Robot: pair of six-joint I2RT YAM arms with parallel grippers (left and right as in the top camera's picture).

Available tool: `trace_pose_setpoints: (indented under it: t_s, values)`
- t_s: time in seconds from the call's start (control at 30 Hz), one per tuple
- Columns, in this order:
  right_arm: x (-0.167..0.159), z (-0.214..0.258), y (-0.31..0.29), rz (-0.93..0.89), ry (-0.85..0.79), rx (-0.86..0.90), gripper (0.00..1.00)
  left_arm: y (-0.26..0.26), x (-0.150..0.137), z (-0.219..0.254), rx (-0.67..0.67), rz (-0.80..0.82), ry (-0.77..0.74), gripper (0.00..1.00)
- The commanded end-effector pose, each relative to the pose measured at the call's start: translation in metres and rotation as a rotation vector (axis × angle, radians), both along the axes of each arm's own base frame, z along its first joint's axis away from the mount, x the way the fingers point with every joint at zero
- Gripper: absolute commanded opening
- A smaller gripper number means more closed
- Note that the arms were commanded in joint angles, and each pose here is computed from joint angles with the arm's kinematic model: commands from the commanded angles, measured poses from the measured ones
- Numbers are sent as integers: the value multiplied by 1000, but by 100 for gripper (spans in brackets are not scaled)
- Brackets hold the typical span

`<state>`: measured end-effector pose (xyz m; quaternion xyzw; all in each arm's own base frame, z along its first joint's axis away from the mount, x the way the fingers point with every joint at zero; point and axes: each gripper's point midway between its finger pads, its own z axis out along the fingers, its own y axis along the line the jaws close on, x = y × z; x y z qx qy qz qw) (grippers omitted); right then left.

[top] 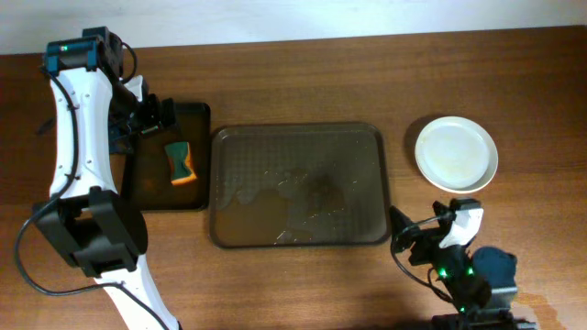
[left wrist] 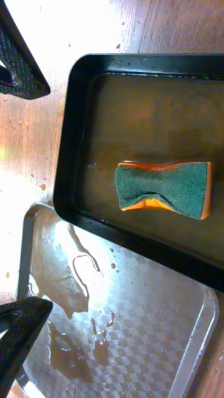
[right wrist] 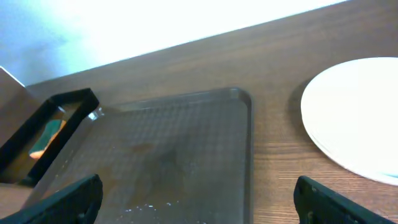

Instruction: Clean dirty plates on tray and stack at the side

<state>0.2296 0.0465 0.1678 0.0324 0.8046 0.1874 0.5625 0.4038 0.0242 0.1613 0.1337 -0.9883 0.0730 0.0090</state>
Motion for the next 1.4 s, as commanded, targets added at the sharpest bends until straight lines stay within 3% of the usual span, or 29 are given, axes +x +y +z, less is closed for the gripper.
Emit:
trace_pose_setpoints:
  t_s: [0.0,0.17,0.23,0.37,0.53,1.07,1.23,1.37]
  values:
    - [-4,-9,-5,-21,-75,-18,98,-1,1,6,-4,-6,-19,100]
    - [8,-10,-7,-36,-200,-24,99,-1,1,6,-4,-6,-19,100]
    - [12,-5,-10,-35,-279,-108,98,-1,1,6,-4,-7,-19,100]
    - [17,-10,-50,-264,-256,-158,98,-1,1,6,-4,-6,-19,100]
    - [16,-12,-53,-227,-273,-430,98,-1,1,6,-4,-6,-19,100]
    - [16,-12,-51,-217,-277,-427,98,-1,1,9,-3,-6,-32,100]
    - [16,-12,-51,-217,-277,-427,98,5,-30,72,78,-6,-140,100]
    - [16,-12,-51,-217,-277,-427,98,-27,-60,127,162,-119,-353,100]
